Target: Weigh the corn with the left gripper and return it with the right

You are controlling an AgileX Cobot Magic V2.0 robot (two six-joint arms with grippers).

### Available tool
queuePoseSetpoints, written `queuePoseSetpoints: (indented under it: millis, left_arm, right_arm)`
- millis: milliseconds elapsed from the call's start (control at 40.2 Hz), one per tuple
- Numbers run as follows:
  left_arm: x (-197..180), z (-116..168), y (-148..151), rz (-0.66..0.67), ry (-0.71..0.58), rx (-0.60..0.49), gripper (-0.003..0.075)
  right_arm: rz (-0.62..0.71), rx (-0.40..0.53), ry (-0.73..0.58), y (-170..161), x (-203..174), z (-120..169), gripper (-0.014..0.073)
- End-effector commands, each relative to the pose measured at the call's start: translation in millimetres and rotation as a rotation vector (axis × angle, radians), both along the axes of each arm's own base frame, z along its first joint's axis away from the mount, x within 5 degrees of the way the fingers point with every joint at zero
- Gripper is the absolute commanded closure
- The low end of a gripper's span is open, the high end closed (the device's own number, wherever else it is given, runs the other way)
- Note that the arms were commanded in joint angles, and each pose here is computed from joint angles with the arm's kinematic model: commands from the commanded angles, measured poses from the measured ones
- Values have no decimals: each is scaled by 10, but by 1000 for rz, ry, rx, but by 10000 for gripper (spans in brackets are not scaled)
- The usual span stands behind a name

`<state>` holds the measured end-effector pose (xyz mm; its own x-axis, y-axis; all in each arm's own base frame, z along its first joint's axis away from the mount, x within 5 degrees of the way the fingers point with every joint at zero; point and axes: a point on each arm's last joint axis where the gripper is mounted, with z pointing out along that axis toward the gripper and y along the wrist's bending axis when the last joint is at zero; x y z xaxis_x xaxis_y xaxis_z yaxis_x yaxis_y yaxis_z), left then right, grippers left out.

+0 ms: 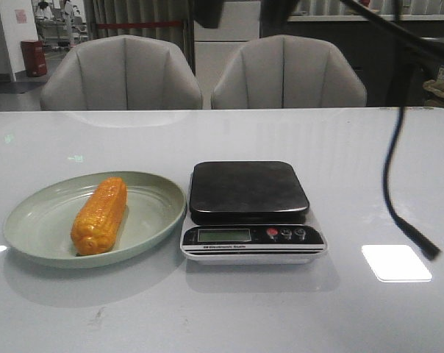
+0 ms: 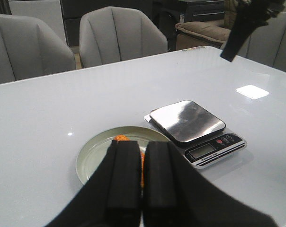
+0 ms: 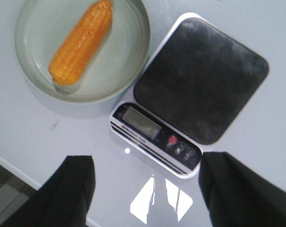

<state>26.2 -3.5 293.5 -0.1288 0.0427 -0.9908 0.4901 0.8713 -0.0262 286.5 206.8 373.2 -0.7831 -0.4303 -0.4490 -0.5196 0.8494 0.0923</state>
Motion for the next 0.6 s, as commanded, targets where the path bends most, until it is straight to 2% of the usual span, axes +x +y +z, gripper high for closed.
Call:
queuePoseSetpoints:
  millis: [0,174,373,572]
  left_arm:
    - [-4,126,-10,-14,-67,-38,587]
    - [-4,126,-10,-14,-67,-38,587]
    - [-4,126,-10,-14,-67,-38,587]
    - [-4,126,-10,-14,-67,-38,587]
  right_arm:
    - [-21,55,-111,-290,-185,200,30]
    - [-86,61,-144,-711,-477,0,30]
    - [-108,110,-230,-1049,-1010,-58,30]
    - [-112,199,-384,-1326,-1529,-23,30]
